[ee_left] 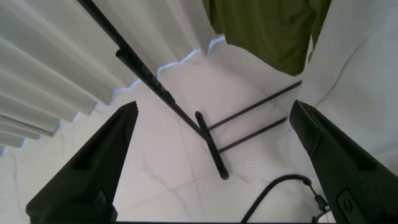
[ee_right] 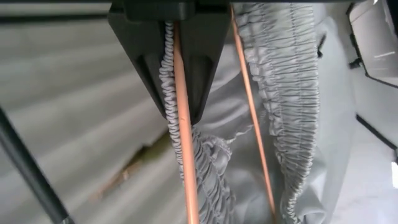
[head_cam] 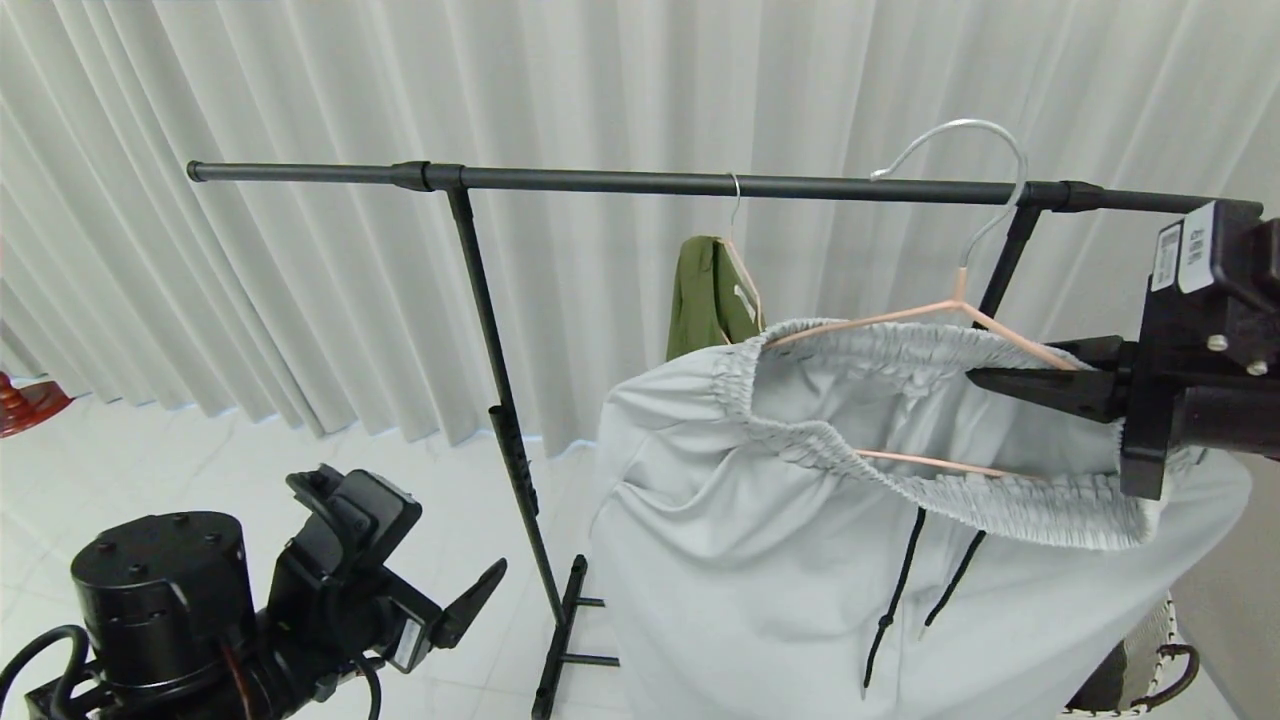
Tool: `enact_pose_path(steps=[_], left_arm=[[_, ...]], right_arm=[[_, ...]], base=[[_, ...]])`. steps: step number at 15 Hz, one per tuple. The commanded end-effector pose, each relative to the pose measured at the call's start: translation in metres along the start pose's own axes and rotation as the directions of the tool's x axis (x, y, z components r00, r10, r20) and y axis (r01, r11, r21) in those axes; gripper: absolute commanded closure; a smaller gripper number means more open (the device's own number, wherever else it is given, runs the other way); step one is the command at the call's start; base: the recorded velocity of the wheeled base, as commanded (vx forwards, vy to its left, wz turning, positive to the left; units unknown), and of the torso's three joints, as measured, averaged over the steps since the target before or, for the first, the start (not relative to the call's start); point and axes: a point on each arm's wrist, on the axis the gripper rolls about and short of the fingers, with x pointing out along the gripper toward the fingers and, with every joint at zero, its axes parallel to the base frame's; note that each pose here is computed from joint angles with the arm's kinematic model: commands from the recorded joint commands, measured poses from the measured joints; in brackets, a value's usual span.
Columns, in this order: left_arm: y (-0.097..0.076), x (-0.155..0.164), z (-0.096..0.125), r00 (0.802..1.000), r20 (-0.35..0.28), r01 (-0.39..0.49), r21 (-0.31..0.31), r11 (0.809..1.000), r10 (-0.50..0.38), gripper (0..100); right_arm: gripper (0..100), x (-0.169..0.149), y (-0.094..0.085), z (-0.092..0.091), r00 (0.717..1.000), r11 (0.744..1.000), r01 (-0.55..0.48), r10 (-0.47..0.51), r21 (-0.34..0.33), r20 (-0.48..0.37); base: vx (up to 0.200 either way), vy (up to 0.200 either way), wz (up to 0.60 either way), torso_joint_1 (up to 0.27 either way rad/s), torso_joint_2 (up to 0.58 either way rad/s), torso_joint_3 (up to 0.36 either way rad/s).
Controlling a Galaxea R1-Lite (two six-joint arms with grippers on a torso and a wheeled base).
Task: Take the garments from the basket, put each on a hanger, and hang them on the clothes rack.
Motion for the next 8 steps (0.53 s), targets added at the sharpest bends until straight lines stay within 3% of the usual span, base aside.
enact_pose_path(steps=[1,2,4,8], left_arm=[[0.004,-0.010,0.008,0.998,0.055,-0.023,-0.002,1.000,0.023,0],[0.006,-0.014,0.012,0.996,0.081,-0.041,-0.004,0.999,0.042,0],[0.011,-0.016,0.009,0.992,0.050,-0.111,-0.014,0.994,0.111,0],[0.015,-0.010,0.005,0.986,-0.001,-0.167,-0.015,0.986,0.167,0]], right_arm=[[100,-0.009,0.000,-0.008,0.998,0.998,0.039,-0.037,0.044,-0.050],[100,-0.023,0.005,-0.010,0.991,0.986,0.087,-0.072,0.140,-0.110],[100,-0.043,0.011,-0.013,0.975,0.958,0.166,-0.124,0.233,-0.185],[100,-0.084,0.029,-0.022,0.936,0.921,0.248,-0.147,0.301,-0.320]], base=[[0.000,0.000,0.00,0.000,0.00,0.000],[0.000,0.000,0.00,0.000,0.00,0.000],[0.000,0.000,0.00,0.000,0.00,0.000],[0.000,0.000,0.00,0.000,0.00,0.000]])
